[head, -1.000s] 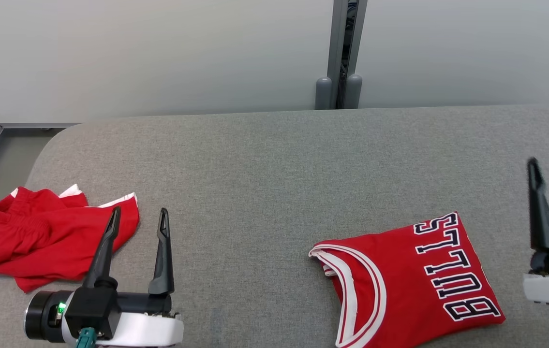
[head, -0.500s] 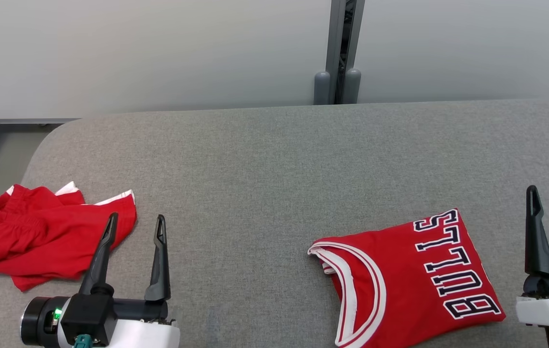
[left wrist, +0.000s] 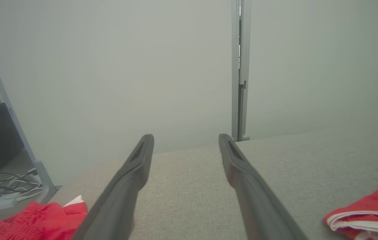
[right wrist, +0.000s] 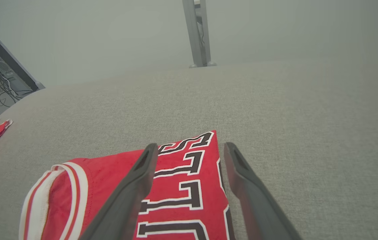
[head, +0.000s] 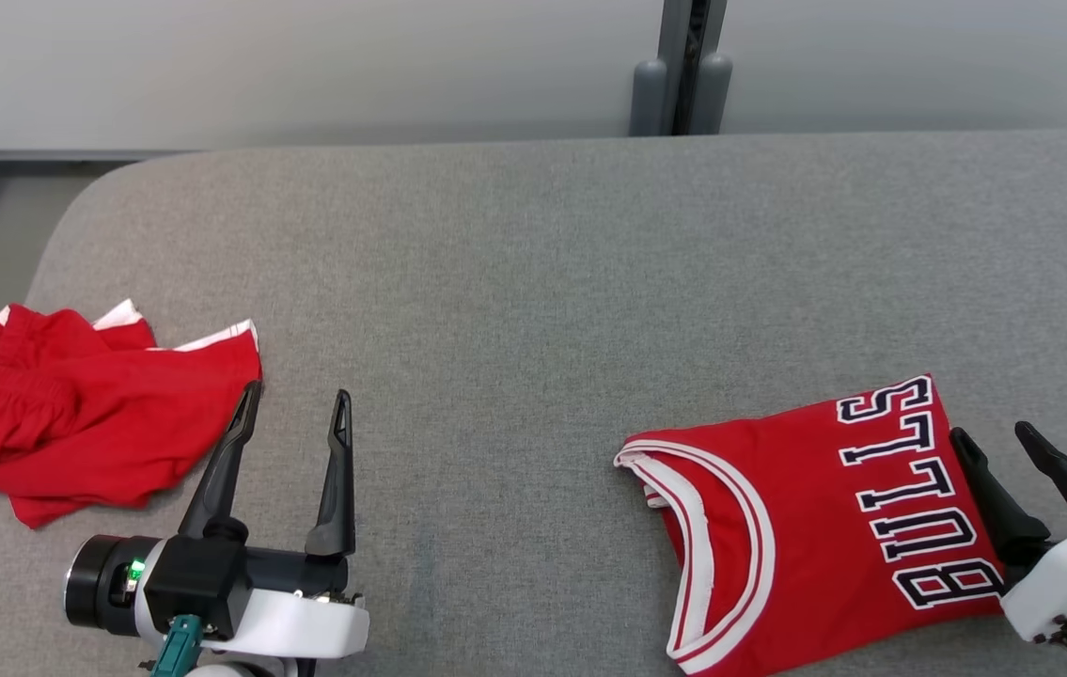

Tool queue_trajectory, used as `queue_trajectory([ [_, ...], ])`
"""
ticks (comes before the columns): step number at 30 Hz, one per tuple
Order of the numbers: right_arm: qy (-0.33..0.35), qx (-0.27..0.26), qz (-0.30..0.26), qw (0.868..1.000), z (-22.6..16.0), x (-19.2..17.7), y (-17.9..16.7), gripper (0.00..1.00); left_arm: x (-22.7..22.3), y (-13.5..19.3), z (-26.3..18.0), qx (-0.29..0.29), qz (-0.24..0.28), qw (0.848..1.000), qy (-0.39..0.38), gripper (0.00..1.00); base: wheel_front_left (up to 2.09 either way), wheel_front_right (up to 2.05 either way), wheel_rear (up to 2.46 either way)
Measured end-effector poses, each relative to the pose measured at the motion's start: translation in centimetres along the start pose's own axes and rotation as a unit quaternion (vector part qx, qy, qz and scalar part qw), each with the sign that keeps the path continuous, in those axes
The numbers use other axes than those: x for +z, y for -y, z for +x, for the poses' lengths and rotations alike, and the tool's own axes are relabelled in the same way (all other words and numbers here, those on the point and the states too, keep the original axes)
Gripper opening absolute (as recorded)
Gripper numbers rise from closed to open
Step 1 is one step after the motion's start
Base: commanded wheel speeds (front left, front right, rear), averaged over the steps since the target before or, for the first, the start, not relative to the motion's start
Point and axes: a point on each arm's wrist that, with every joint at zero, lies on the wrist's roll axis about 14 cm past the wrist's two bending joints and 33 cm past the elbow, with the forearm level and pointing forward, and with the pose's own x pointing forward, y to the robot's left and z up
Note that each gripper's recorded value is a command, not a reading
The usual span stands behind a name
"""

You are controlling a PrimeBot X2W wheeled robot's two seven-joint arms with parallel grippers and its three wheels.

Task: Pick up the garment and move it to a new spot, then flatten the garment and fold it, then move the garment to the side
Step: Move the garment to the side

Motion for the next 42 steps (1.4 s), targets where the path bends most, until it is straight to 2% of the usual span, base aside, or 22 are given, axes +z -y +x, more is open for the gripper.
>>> queue_trajectory([
  [4,-0.065,0.000,0.025,0.998,0.9,-2.1,1.2,1.00,-1.0,0.0,0.6,-0.002,0.003,1.000,-0.012,1.00,0.00,0.00,0.00],
  [9,-0.145,0.004,0.055,0.988,1.3,-5.1,2.0,1.00,-1.5,-0.3,0.9,-0.001,0.006,1.000,-0.018,1.00,0.00,0.00,0.00],
  [14,-0.194,0.009,0.074,0.978,1.3,-7.1,2.0,1.00,-1.9,-0.6,0.8,0.003,0.009,1.000,-0.026,1.00,0.00,0.00,0.00],
  [36,-0.252,0.051,0.094,0.962,4.3,-9.2,0.2,1.00,-2.9,0.3,1.9,-0.012,0.015,0.999,-0.035,1.00,0.00,0.00,0.00],
  [42,-0.249,0.055,0.090,0.963,4.4,-8.9,0.1,1.00,-2.7,0.3,1.8,-0.012,0.015,0.999,-0.034,1.00,0.00,0.00,0.00],
])
